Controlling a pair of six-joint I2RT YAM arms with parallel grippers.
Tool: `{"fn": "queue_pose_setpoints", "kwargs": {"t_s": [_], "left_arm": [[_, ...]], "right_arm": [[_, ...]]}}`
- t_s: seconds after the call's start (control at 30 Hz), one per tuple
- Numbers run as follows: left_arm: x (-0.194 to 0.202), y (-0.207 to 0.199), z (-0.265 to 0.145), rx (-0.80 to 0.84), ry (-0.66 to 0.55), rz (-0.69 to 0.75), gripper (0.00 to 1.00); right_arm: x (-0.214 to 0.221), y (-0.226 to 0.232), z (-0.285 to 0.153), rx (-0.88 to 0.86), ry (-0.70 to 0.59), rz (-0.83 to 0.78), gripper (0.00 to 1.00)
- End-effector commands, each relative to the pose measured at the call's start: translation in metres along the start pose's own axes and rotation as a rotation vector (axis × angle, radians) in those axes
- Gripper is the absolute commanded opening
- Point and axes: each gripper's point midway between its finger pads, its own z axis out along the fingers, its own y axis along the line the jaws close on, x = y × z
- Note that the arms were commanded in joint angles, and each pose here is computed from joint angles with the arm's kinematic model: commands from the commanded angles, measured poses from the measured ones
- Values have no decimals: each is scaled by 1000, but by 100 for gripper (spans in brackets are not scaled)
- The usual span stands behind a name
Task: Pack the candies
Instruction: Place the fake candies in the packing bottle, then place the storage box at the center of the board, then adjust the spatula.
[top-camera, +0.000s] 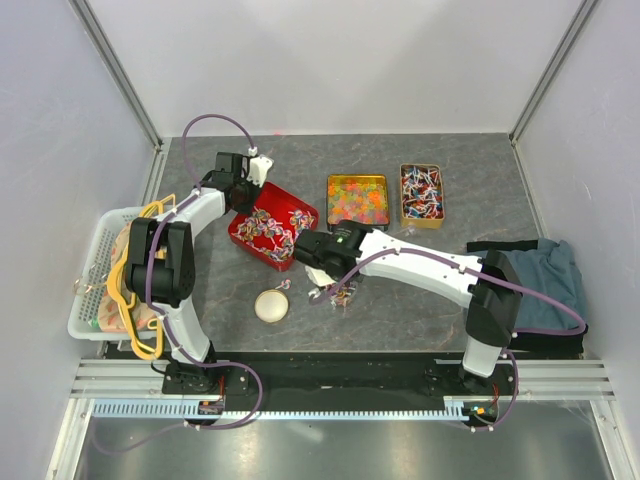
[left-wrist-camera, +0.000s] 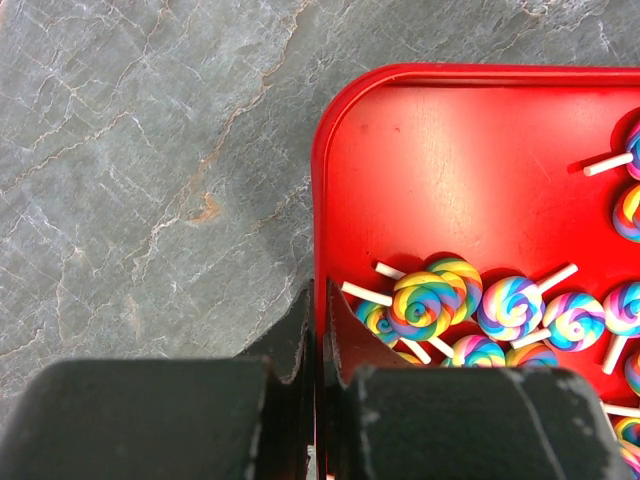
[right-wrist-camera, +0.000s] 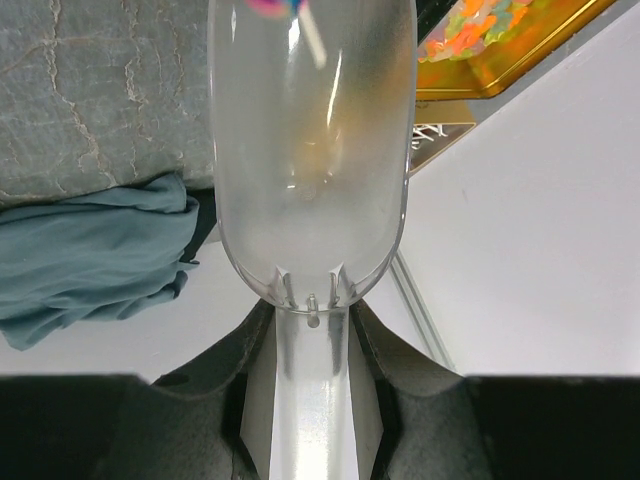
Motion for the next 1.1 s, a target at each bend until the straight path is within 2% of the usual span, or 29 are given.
{"fn": "queue_pose_setpoints", "kwargs": {"t_s": [0.0, 0.33, 0.53, 0.67, 0.73, 0.77, 0.9, 0.97, 1.07], "left_arm": [[-30, 2, -12, 4, -106, -12, 2], [-32, 2, -13, 7, -112, -11, 2], [-36, -7, -3, 77, -117, -26, 2], [-35, -11, 11, 134, -92, -58, 11], [-31, -11, 17, 153, -81, -79, 15], [-33, -10, 18, 159, -83, -83, 22], [-28, 1, 22, 146, -65, -108, 27], [-29, 5, 21, 140, -68, -123, 36], [-38, 14, 11, 142, -91, -147, 36]], "right_arm": [[16, 4, -17, 4, 53, -47, 0], [15, 10, -22, 18, 41, -47, 0], [2, -28, -32, 65, -134, 159, 0], [-13, -45, -22, 62, -278, 303, 0], [-19, -44, -18, 32, -317, 339, 0], [-19, -44, -16, 19, -330, 355, 0], [-28, -42, -13, -16, -384, 372, 0], [-30, -46, -11, -13, -404, 387, 0], [-35, -58, -7, 11, -436, 432, 0]]}}
